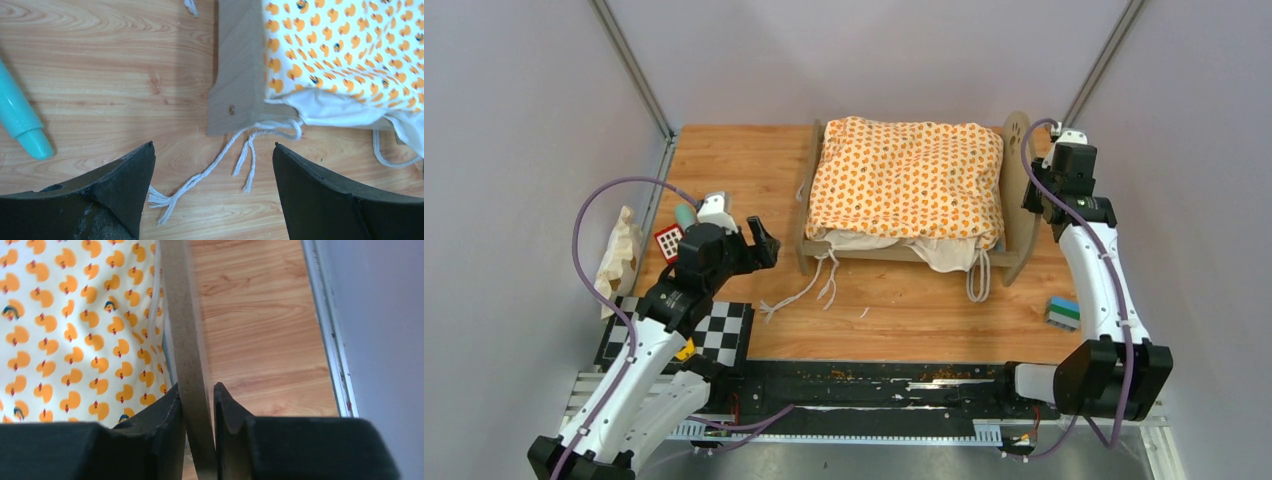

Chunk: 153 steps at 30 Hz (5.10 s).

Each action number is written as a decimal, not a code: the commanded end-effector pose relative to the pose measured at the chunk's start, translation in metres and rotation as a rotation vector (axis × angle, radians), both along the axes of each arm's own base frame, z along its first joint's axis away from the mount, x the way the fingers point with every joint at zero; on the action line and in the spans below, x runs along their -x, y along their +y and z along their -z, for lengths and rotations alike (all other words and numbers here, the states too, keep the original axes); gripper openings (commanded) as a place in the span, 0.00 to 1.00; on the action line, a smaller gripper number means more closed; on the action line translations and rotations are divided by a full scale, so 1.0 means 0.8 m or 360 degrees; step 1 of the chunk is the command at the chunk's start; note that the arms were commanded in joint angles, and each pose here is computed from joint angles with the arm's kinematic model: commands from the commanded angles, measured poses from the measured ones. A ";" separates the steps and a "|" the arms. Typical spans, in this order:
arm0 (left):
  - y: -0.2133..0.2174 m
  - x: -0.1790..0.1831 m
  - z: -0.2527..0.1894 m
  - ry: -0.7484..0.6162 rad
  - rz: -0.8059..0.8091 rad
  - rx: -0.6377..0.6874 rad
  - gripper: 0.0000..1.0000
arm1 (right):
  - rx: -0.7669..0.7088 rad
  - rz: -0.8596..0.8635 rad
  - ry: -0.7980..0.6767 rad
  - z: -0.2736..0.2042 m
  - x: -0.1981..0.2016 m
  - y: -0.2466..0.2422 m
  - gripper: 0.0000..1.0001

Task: Set up the pet bed
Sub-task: Tie the ropes to the bed frame, then adjust the bed frame at the center of the board, then cross the ropes on the bed frame.

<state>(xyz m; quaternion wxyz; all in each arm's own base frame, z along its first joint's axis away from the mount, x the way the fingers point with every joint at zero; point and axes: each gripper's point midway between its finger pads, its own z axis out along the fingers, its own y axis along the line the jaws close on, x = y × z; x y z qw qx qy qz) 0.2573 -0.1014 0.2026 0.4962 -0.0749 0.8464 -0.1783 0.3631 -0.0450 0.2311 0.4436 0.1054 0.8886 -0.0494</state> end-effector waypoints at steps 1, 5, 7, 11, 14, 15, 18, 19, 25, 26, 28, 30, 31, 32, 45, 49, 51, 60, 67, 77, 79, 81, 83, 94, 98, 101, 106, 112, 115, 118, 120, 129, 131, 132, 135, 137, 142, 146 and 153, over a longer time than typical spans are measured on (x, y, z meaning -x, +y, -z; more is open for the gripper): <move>-0.012 0.003 -0.042 -0.0158 0.0176 -0.0046 0.93 | -0.0098 -0.0317 -0.0140 -0.005 -0.021 0.057 0.15; -0.026 0.005 -0.065 -0.0266 0.0329 -0.0060 0.90 | -0.0005 -0.0588 -0.0190 -0.006 -0.022 0.114 0.01; -0.030 0.005 -0.075 -0.0291 0.0376 -0.0078 0.86 | -0.0009 -0.0705 -0.0238 -0.008 -0.021 0.141 0.00; -0.042 0.007 -0.090 -0.0306 0.0479 -0.0078 0.83 | -0.0099 -0.0914 -0.0371 -0.019 -0.012 0.188 0.00; -0.057 0.008 -0.100 -0.0336 0.0561 -0.0050 0.81 | -0.0145 -0.0955 -0.0425 -0.029 -0.008 0.209 0.00; -0.062 0.009 -0.103 -0.0343 0.0577 -0.0049 0.81 | -0.0163 -0.0949 -0.0420 -0.030 -0.008 0.216 0.00; -0.093 0.006 -0.107 -0.0359 0.0647 -0.0079 0.81 | -0.0215 -0.0948 -0.0424 -0.038 -0.008 0.249 0.00; -0.108 0.008 -0.108 -0.0360 0.0683 -0.0103 0.81 | -0.0242 -0.0950 -0.0430 -0.040 -0.008 0.262 0.00; -0.184 0.013 -0.111 -0.0421 0.0915 -0.0261 0.82 | -0.0342 -0.0868 -0.0394 -0.042 -0.019 0.305 0.06; -0.192 0.011 -0.110 -0.0433 0.0951 -0.0291 0.83 | -0.0333 -0.0838 -0.0391 -0.043 -0.020 0.301 0.08; -0.205 0.006 -0.111 -0.0468 0.1042 -0.0354 0.85 | -0.0296 -0.0771 -0.0426 -0.052 -0.020 0.288 0.21; -0.220 0.003 -0.112 -0.0513 0.1172 -0.0426 0.85 | -0.0262 -0.0705 -0.0480 -0.068 -0.013 0.269 0.35; -0.230 0.004 -0.112 -0.0541 0.1262 -0.0459 0.85 | -0.0252 -0.0675 -0.0495 -0.073 -0.010 0.260 0.39; -0.239 0.004 -0.115 -0.0585 0.1331 -0.0492 0.86 | -0.0251 -0.0651 -0.0502 -0.077 -0.006 0.250 0.43; -0.209 -0.012 -0.129 -0.0783 0.1197 -0.0723 1.00 | -0.0412 -0.0991 -0.0332 -0.060 -0.039 0.279 0.66; -0.176 -0.008 -0.136 -0.0821 0.1004 -0.0693 1.00 | -0.0361 -0.0929 -0.0255 -0.043 -0.069 0.280 0.61; -0.163 -0.008 -0.138 -0.0844 0.0923 -0.0693 1.00 | -0.0269 -0.0781 -0.0217 -0.030 -0.085 0.262 0.39; -0.191 -0.004 -0.148 -0.0940 0.1105 -0.0690 1.00 | -0.0103 -0.0303 -0.0252 -0.035 -0.077 0.192 0.00; -0.240 -0.016 -0.149 -0.0997 0.1320 -0.0703 0.96 | -0.0186 -0.0092 -0.0259 -0.037 -0.056 0.173 0.00; -0.301 -0.014 -0.144 -0.1273 0.1798 -0.0876 0.99 | -0.0279 -0.0392 -0.0458 -0.096 -0.025 0.194 0.57; -0.314 -0.001 -0.138 -0.1389 0.2002 -0.0953 0.99 | -0.0275 -0.0491 -0.0548 -0.127 -0.003 0.191 0.62; -0.325 0.006 -0.131 -0.1523 0.2148 -0.1061 0.99 | -0.0236 -0.0592 -0.0645 -0.155 0.023 0.186 0.65; -0.338 0.011 -0.124 -0.1627 0.2271 -0.1159 0.97 | -0.0216 -0.0707 -0.0736 -0.175 0.052 0.187 0.68; -0.400 0.002 -0.038 -0.1575 0.2792 -0.1513 0.83 | -0.0149 -0.0820 -0.0830 -0.185 0.163 0.158 0.71; -0.413 0.007 -0.003 -0.1449 0.2966 -0.1610 0.79 | -0.0124 -0.0767 -0.0816 -0.180 0.185 0.142 0.72; -0.416 0.004 0.016 -0.1380 0.3010 -0.1674 0.77 | -0.0111 -0.0737 -0.0812 -0.177 0.197 0.134 0.72; -0.409 -0.016 0.036 -0.1279 0.2980 -0.1849 0.70 | -0.0101 -0.0712 -0.0815 -0.177 0.212 0.125 0.72; -0.409 -0.030 0.030 -0.1277 0.2906 -0.1933 0.72 | -0.0107 -0.0722 -0.0780 -0.170 0.218 0.125 0.72; -0.408 -0.037 0.030 -0.1245 0.2896 -0.1965 0.73 | -0.0116 -0.0728 -0.0768 -0.165 0.219 0.126 0.72; -0.405 -0.041 0.030 -0.1229 0.2906 -0.1952 0.74 | -0.0122 -0.0735 -0.0757 -0.162 0.220 0.127 0.72; -0.403 -0.044 0.029 -0.1228 0.2900 -0.1951 0.74 | -0.0121 -0.0735 -0.0753 -0.161 0.220 0.127 0.72; -0.396 -0.059 0.030 -0.1211 0.2861 -0.1986 0.73 | -0.0133 -0.0750 -0.0729 -0.156 0.220 0.130 0.72; -0.397 -0.062 0.031 -0.1213 0.2848 -0.1988 0.72 | -0.0139 -0.0759 -0.0728 -0.156 0.220 0.132 0.72; -0.399 -0.063 0.030 -0.1218 0.2835 -0.1986 0.69 | -0.0143 -0.0759 -0.0724 -0.155 0.219 0.132 0.72; -0.403 -0.067 0.030 -0.1213 0.2805 -0.1974 0.56 | -0.0149 -0.0762 -0.0716 -0.152 0.220 0.133 0.72; -0.405 -0.069 0.030 -0.1200 0.2782 -0.1956 0.49 | -0.0150 -0.0758 -0.0714 -0.149 0.221 0.132 0.72; -0.409 -0.071 0.023 -0.1186 0.2730 -0.1918 0.34 | -0.0172 -0.0755 -0.0698 -0.142 0.222 0.134 0.72; -0.409 -0.075 0.005 -0.1201 0.2627 -0.1866 0.00 | -0.0183 -0.0757 -0.0692 -0.136 0.223 0.135 0.72; -0.397 -0.085 -0.048 -0.1219 0.2375 -0.1397 0.00 | -0.0275 -0.0893 -0.0727 -0.126 0.223 0.158 0.72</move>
